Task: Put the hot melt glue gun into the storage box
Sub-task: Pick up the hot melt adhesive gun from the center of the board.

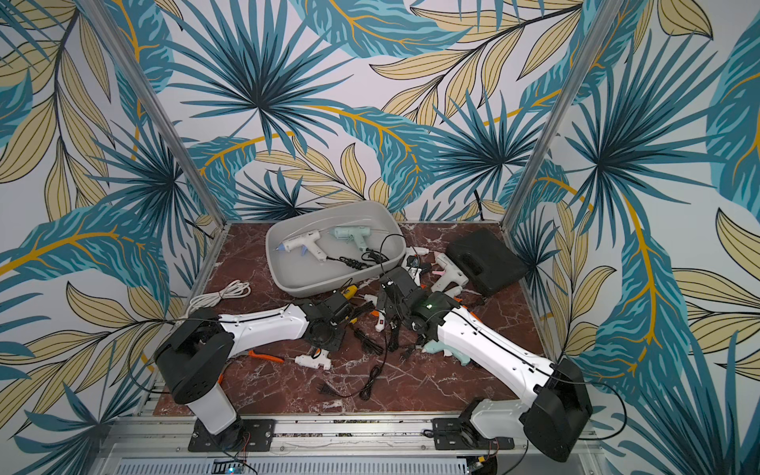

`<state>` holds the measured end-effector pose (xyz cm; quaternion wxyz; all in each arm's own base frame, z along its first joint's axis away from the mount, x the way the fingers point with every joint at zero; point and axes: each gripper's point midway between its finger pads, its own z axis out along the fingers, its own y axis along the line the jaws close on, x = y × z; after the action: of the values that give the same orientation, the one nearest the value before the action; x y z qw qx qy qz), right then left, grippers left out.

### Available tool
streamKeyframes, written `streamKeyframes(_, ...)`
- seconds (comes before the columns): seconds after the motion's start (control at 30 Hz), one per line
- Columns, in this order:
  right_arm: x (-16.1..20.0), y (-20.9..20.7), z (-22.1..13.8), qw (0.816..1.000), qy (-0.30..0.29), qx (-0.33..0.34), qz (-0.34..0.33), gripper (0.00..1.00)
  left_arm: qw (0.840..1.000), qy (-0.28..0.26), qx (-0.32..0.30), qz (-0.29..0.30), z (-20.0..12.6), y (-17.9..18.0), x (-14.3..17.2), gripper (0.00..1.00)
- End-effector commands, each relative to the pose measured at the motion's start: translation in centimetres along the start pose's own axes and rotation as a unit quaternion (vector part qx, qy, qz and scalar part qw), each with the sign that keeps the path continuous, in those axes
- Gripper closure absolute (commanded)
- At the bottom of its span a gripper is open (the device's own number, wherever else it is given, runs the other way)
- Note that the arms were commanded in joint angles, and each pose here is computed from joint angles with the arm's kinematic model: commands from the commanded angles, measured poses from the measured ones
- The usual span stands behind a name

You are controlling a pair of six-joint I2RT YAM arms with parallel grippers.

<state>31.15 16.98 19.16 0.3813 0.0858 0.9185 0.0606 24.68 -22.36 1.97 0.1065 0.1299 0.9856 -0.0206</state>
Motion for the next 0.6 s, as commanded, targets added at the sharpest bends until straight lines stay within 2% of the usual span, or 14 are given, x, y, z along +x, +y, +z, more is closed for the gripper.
streamKeyframes(0.0, 0.4, -0.5, -0.2, 1.000, -0.001, 0.004, 0.000, 0.01, 1.000, -0.017, -0.002, -0.008, -1.8, 0.1, -0.9, 1.00)
streamKeyframes(0.13, 0.2, 0.2, -0.3, 1.000, 0.000, -0.013, -0.004, 0.01, 0.999, -0.043, 0.016, -0.017, -4.6, 0.0, -1.7, 1.00)
streamKeyframes(0.27, -0.6, 1.2, -1.0, 0.999, -0.009, -0.043, -0.006, 0.01, 0.995, -0.069, 0.065, -0.037, -8.2, 0.3, -2.7, 1.00)
streamKeyframes(0.57, -3.2, 1.7, -3.5, 0.996, -0.042, -0.084, 0.001, 0.01, 0.973, -0.124, 0.188, -0.054, -15.4, 0.6, -5.2, 1.00)
